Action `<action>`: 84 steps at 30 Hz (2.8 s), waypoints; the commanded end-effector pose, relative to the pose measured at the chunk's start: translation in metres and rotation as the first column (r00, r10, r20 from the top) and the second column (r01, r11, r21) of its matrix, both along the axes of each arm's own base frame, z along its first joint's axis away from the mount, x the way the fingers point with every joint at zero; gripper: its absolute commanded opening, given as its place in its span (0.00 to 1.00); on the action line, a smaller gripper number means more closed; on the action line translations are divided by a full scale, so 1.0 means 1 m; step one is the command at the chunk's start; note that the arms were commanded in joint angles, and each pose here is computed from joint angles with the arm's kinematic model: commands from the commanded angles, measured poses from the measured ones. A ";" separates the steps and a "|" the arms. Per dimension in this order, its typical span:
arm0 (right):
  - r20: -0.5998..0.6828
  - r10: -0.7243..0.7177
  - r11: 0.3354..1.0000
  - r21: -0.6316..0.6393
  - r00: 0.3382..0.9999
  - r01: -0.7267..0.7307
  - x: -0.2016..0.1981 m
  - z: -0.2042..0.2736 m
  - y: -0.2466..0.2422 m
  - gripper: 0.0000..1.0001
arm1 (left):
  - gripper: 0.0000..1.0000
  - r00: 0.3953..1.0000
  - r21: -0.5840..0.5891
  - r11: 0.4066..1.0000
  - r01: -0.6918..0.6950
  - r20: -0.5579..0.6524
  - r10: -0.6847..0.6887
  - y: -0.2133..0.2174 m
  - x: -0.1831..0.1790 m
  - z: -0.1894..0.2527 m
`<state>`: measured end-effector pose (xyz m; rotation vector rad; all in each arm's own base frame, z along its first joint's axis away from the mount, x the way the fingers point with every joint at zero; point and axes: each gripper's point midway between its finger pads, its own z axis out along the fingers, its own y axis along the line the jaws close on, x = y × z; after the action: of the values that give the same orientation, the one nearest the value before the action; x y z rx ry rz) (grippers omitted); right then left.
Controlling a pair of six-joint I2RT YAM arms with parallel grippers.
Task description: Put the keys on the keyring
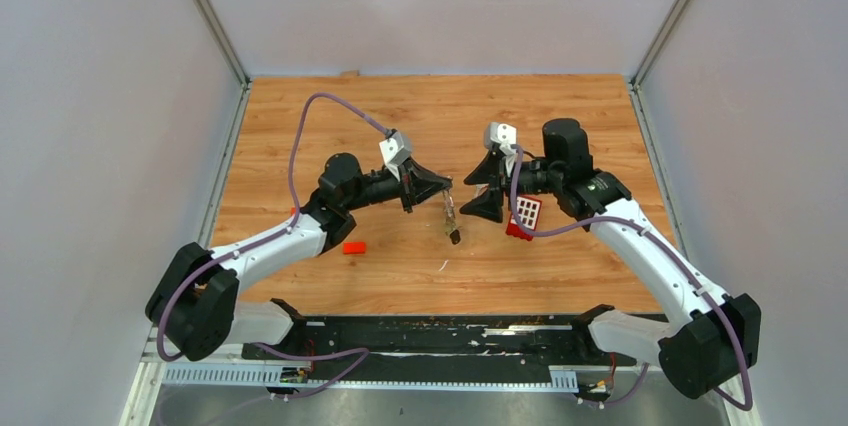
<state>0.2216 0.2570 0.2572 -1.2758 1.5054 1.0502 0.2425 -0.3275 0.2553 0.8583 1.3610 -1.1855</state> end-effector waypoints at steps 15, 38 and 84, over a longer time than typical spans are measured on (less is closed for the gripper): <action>0.024 -0.115 0.993 0.026 0.993 0.115 0.037 -0.003 0.016 0.65 | 0.00 0.997 -0.028 0.997 -0.074 -0.003 0.074 -0.003 0.013 0.031; 0.112 -0.168 0.984 -0.038 0.979 0.174 0.050 -0.008 0.014 0.59 | 0.00 1.000 -0.039 0.999 -0.022 0.000 0.023 -0.005 0.002 0.035; 0.235 -0.011 1.000 -0.019 0.972 0.016 0.030 0.027 0.013 0.41 | 0.00 0.989 0.008 0.999 0.050 0.142 -0.050 -0.004 -0.012 0.024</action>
<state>0.2553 0.2717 0.2508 -1.3171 1.4853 0.8745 0.2492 -0.3296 0.2469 0.8832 1.4363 -1.1160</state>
